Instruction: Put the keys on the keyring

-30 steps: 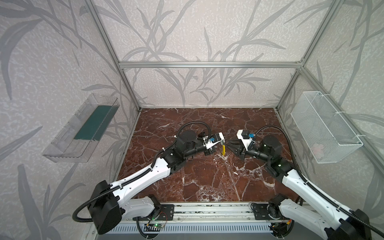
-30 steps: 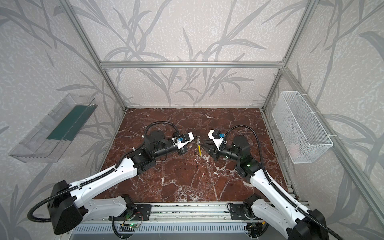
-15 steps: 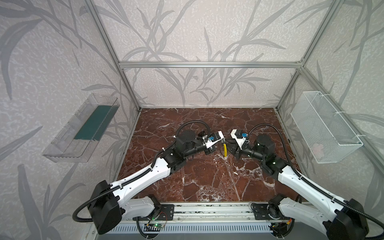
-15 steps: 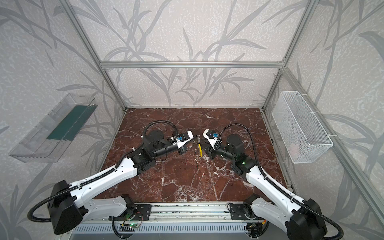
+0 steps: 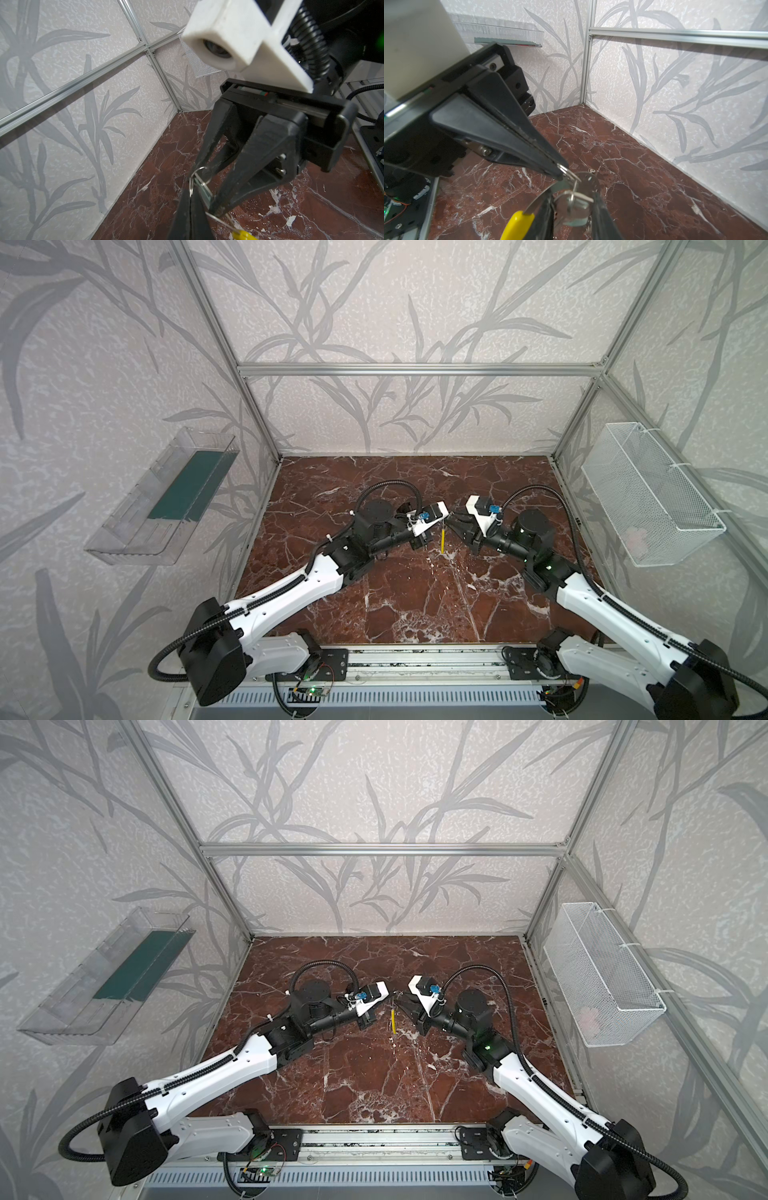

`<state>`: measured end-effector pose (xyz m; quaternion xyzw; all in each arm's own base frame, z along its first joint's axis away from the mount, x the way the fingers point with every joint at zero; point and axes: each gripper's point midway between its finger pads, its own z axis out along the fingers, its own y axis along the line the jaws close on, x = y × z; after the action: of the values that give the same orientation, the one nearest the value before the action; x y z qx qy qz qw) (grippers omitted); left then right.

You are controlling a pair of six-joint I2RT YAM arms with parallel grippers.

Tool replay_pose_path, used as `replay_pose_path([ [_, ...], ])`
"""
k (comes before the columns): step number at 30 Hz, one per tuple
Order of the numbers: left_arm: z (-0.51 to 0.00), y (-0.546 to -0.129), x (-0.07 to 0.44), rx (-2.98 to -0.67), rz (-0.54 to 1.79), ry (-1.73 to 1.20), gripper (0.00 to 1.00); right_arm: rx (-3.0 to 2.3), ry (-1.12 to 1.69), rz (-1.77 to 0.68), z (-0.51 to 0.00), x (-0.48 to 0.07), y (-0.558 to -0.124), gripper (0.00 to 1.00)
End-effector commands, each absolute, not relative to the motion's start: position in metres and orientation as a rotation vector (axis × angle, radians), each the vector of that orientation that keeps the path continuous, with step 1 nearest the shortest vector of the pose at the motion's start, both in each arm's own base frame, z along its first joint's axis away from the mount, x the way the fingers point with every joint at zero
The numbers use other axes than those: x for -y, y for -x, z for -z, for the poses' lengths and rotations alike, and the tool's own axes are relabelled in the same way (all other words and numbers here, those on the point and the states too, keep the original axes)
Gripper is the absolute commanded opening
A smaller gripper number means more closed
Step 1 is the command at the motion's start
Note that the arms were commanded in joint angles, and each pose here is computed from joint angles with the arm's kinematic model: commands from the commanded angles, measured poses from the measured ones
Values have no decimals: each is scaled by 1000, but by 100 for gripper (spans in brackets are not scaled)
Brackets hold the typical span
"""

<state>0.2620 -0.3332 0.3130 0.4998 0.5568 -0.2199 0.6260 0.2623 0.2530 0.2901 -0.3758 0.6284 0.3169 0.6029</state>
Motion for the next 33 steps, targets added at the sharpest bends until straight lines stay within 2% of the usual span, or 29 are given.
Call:
replay_pose_path([
  [1, -336, -264, 334, -1230, 519, -1100, 0, -1429, 860, -738, -295, -253, -261, 20],
  [10, -344, -255, 333, -1206, 575, -1099, 0, -1465, 910, -739, -277, -249, -258, 12],
  [24, -345, -241, 335, -1170, 733, -1072, 0, -1421, 1054, -929, -273, -268, -245, 13],
  [28, -340, -238, 336, -1171, 766, -1073, 0, -1384, 1077, -939, -280, -271, -242, 19],
  [33, -339, -241, 330, -1173, 790, -1054, 0, -1378, 1041, -714, -277, -242, -246, 33],
])
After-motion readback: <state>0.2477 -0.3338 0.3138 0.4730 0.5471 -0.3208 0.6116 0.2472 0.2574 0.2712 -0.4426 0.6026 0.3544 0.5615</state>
